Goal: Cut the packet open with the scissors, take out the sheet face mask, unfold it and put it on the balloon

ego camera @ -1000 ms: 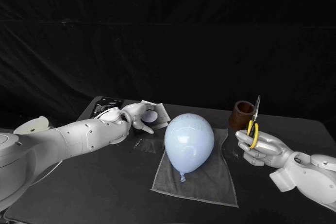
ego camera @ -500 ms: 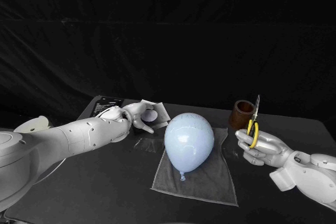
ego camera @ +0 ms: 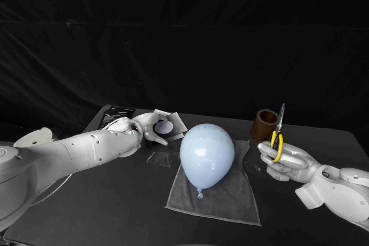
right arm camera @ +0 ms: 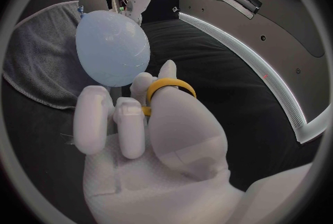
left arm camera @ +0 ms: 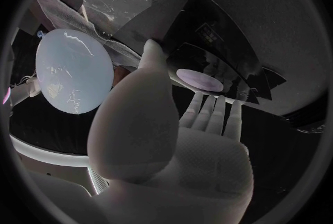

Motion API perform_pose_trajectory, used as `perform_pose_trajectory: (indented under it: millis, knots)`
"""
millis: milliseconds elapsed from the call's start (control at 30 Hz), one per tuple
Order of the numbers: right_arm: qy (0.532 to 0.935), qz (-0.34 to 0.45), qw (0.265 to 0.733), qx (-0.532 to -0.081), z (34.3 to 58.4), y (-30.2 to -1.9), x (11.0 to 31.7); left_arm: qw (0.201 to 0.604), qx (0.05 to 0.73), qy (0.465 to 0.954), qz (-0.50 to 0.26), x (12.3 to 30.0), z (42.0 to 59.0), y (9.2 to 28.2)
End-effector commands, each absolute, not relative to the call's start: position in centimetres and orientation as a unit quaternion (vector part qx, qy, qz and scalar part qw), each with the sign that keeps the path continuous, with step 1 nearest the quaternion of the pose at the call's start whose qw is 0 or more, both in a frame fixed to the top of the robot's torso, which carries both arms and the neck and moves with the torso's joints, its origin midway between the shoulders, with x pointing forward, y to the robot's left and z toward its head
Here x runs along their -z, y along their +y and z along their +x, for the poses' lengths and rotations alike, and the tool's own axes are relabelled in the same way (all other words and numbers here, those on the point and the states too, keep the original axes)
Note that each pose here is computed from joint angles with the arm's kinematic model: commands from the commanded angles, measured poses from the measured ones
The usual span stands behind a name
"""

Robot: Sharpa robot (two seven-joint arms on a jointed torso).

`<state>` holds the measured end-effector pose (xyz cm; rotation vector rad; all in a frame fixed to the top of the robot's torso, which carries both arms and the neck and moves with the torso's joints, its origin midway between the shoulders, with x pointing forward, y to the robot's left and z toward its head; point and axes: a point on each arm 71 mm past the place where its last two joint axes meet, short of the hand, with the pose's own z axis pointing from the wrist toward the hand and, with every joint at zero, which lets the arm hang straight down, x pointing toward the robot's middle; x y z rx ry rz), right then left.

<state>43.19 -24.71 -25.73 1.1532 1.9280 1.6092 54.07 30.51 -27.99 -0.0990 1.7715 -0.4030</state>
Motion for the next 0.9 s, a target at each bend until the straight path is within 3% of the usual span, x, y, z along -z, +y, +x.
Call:
perform_pose_trajectory:
  millis: [33,433,900]
  knots:
    - [0.684,0.404,0.189,-0.576,43.2,-24.6,25.6,0.636,0.197,0.744,-0.052,27.3,54.1,30.4]
    - [0.685,0.404,0.19,-0.576,43.3,-24.6,25.6,0.641,0.19,0.741,-0.066,26.2,54.7,30.6]
    - [0.685,0.403,0.189,-0.577,43.3,-24.4,25.6,0.605,0.165,0.775,-0.076,27.2,55.6,29.2]
